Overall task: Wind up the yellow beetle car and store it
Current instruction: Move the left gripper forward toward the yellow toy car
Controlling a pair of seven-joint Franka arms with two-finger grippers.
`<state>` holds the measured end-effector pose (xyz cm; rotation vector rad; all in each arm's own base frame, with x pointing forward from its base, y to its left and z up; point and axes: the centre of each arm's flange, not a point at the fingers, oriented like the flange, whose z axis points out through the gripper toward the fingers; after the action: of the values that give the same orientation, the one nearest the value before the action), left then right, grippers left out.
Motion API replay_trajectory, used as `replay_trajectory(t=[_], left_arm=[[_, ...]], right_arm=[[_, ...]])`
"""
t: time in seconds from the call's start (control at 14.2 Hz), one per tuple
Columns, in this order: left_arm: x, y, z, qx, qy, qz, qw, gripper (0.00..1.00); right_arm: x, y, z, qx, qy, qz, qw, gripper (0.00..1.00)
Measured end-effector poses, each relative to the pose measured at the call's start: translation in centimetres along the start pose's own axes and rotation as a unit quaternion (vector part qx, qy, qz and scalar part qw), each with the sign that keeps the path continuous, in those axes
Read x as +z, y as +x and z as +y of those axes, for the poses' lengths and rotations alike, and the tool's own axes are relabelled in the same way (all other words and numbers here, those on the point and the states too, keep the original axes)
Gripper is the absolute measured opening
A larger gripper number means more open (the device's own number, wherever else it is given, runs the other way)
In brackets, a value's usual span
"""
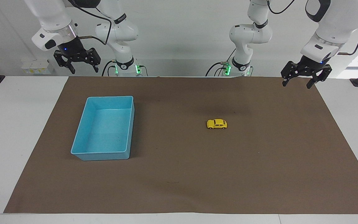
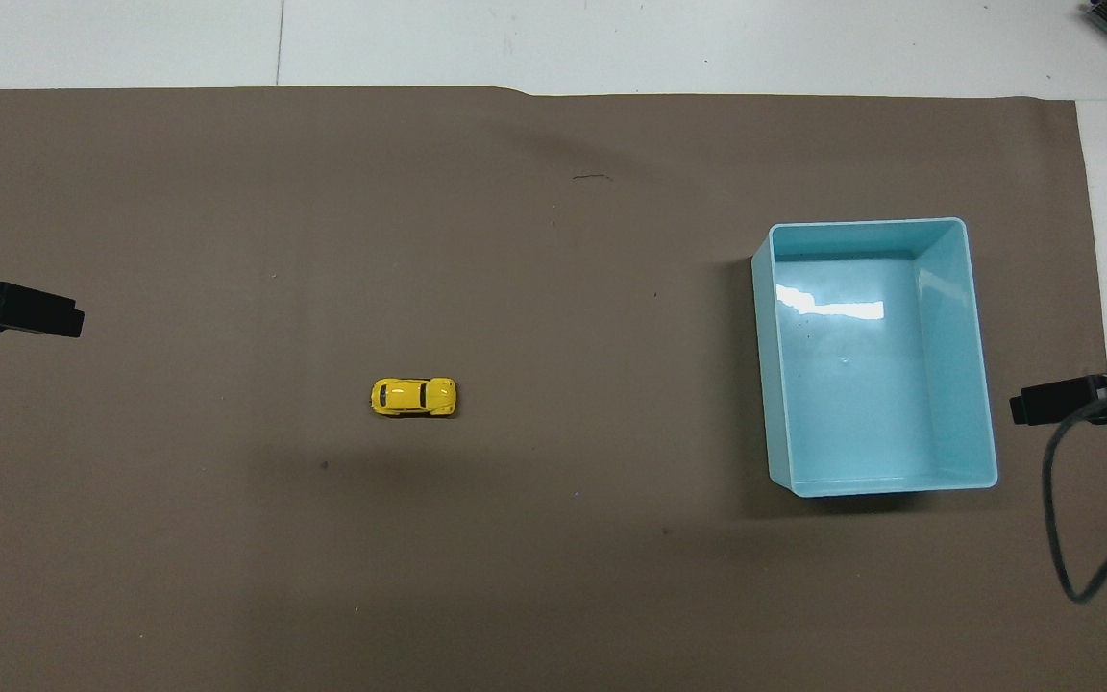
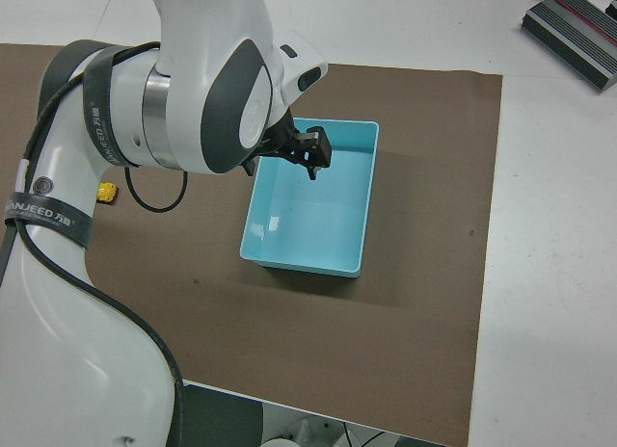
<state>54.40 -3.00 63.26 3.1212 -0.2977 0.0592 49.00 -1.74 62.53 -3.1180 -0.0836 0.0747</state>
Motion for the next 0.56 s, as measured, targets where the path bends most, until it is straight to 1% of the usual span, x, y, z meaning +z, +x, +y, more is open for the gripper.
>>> replay_trajectory(t=[0.42, 0.56], left_arm=[[0.0, 0.1, 0.8, 0.007, -0.001, 0.0, 1.0, 1.0], [0.3, 0.3, 1.2, 0.01, -0.007, -0.002, 1.0, 1.0]], right_arm=[[0.0, 0.0, 0.0, 0.0, 0.0, 0.0, 1.0, 1.0], [0.0, 0.0, 0.1, 0.0, 0.0, 0.0, 1.0, 1.0]])
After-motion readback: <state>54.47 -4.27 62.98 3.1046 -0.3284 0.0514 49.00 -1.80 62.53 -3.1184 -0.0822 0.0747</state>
